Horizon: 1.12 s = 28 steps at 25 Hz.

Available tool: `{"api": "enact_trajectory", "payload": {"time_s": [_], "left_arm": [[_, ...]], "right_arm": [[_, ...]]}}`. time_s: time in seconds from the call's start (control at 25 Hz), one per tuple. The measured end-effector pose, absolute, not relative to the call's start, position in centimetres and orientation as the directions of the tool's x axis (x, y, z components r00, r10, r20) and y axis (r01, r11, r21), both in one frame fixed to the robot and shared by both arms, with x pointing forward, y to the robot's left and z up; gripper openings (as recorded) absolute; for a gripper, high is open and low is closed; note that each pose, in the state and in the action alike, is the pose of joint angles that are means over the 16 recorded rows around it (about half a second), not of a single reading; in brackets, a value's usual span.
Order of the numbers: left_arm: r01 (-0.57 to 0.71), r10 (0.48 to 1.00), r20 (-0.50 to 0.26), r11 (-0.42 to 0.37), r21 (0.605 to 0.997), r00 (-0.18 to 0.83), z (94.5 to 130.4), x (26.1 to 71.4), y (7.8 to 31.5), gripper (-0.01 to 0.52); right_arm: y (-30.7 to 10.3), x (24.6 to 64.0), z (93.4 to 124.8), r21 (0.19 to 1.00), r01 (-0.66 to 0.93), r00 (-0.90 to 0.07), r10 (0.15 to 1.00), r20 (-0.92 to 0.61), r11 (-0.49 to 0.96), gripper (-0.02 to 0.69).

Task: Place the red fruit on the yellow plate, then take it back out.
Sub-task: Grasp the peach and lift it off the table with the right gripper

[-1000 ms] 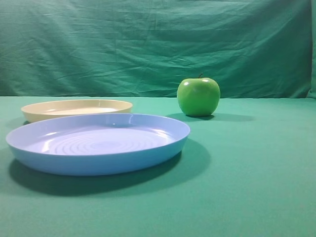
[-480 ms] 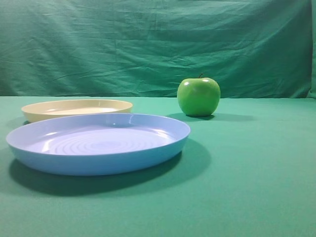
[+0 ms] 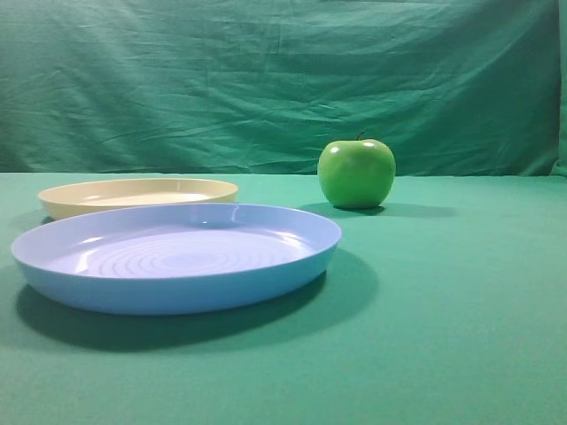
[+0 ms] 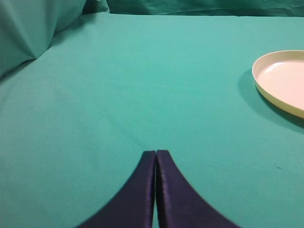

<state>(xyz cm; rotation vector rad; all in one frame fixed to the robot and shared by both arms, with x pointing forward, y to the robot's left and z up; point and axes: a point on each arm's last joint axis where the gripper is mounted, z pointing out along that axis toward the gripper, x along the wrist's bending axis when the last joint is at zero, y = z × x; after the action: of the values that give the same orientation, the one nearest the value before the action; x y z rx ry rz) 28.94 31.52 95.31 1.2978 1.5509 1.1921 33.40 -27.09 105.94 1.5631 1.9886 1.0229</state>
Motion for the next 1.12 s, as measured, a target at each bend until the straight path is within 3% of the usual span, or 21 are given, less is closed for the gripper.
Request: {"api": "enact_trajectory", "payload": {"time_s": [0.4,0.52,0.68,1.12], "left_arm": [[0.259,0.983,0.006,0.042,0.965,-0.181,95.3,28.9,31.5,0.000],[0.259,0.983,0.005,0.043,0.965,-0.181,95.3,28.9,31.5,0.000],[0.259,0.983,0.005,0.043,0.965,-0.181,95.3,28.9,31.5,0.000],[0.259,0.983,0.004,0.043,0.965,-0.182,95.3,28.9,31.5,0.000]], "right_arm": [[-25.6,39.7,105.2,0.510,0.818,-0.368,0.923,0.109,0.266,0.006],[-25.0,41.5,104.2,0.462,0.834,-0.383,0.919,0.089,0.303,0.042],[-24.4,43.6,102.6,0.410,0.845,-0.402,0.914,0.062,0.344,0.153],[-23.5,47.5,97.6,0.313,0.868,-0.417,0.908,0.042,0.384,0.569]]}}
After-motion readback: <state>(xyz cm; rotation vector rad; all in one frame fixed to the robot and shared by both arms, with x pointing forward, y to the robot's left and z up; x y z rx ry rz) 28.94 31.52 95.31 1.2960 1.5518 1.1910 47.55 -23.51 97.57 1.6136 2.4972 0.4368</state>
